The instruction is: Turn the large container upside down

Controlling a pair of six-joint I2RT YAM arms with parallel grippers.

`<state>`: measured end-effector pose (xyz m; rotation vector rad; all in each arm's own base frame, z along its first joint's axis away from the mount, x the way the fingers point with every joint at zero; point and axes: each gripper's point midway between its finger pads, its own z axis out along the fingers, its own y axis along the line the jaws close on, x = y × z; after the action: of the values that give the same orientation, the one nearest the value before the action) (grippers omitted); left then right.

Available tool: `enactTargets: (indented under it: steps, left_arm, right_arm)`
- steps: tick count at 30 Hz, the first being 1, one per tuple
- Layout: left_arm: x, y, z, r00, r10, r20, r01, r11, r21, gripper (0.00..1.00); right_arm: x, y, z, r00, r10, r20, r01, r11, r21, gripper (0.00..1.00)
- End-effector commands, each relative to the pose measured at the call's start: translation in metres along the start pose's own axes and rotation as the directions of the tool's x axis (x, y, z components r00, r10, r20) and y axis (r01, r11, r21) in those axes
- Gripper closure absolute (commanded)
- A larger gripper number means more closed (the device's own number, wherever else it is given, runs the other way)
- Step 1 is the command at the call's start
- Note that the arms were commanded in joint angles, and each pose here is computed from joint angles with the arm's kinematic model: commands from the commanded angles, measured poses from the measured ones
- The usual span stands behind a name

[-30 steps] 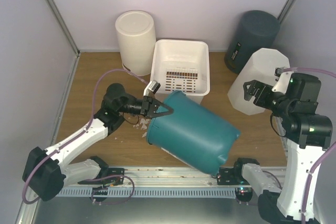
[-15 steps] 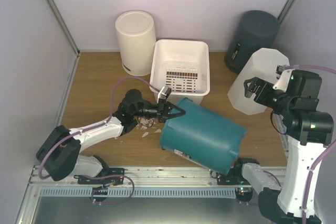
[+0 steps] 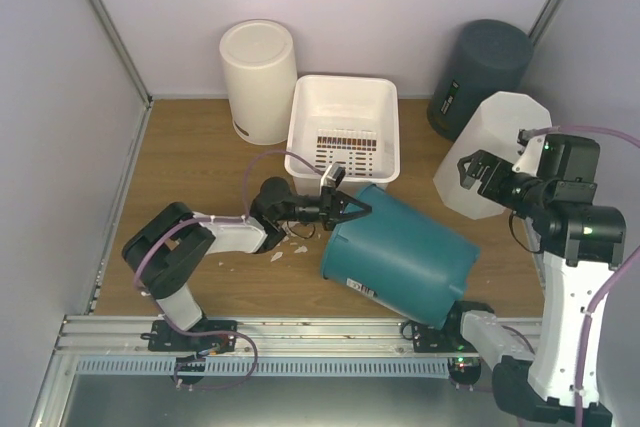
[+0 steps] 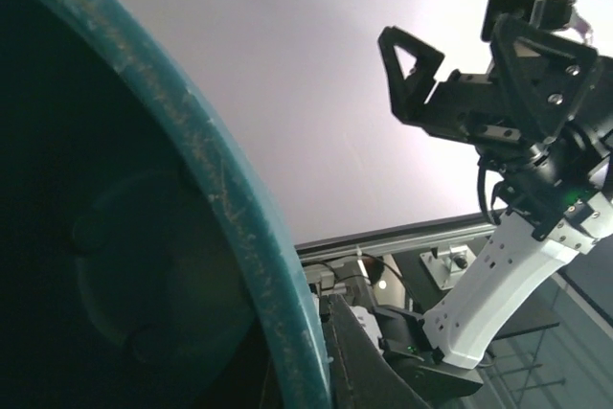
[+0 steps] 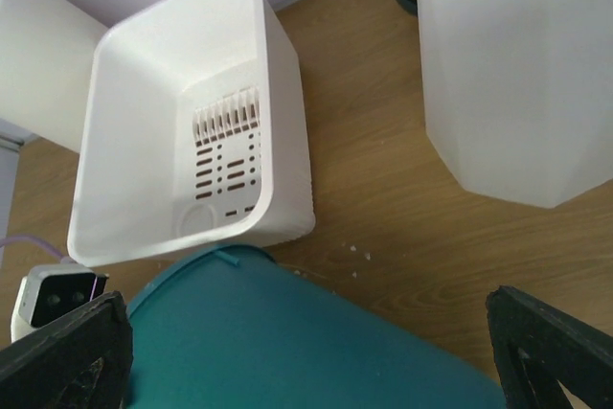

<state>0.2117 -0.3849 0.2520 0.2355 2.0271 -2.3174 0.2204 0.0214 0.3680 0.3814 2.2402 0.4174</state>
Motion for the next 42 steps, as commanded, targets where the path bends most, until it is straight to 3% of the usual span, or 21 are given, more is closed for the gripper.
enactTargets:
  steps: [1, 8, 16, 23, 30, 36, 42]
  left_arm:
    - [-0.015, -0.055, 0.012, 0.988, 0.08, 0.129, -0.109, 0.966, 0.233, 1.0]
    - [-0.036, -0.065, -0.005, 0.972, -0.034, 0.232, -0.047, 0.941, 0.336, 1.0]
    - [-0.062, -0.043, -0.033, 0.948, -0.105, 0.3, -0.001, 0.943, 0.332, 1.0]
    - [-0.067, -0.025, -0.055, 0.938, -0.113, 0.327, 0.014, 0.957, 0.289, 1.0]
    - [-0.051, -0.015, -0.064, 0.962, -0.083, 0.259, 0.019, 0.971, 0.239, 1.0]
    - [-0.028, -0.008, -0.073, 0.979, -0.072, 0.19, 0.034, 0.979, 0.2, 1.0]
    - [-0.016, -0.007, -0.088, 0.985, -0.075, 0.158, 0.046, 0.983, 0.178, 0.98]
  right_arm:
    - [0.019, 0.0, 0.007, 0.998, 0.027, -0.058, -0.028, 0.999, -0.022, 0.0]
    - [0.037, 0.004, 0.008, 0.994, 0.038, -0.1, -0.046, 0.996, -0.073, 0.0]
    - [0.082, -0.004, 0.023, 0.974, 0.071, -0.214, -0.095, 0.99, -0.105, 0.0]
    - [0.099, -0.01, 0.027, 0.966, 0.096, -0.239, -0.122, 0.988, -0.096, 0.0]
    - [0.09, -0.007, 0.022, 0.973, 0.085, -0.213, -0.109, 0.989, -0.099, 0.0]
    - [0.066, -0.003, 0.004, 0.991, 0.075, -0.112, -0.085, 0.993, -0.086, 0.0]
    - [0.07, -0.016, 0.007, 0.991, 0.091, -0.097, -0.094, 0.995, -0.027, 0.0]
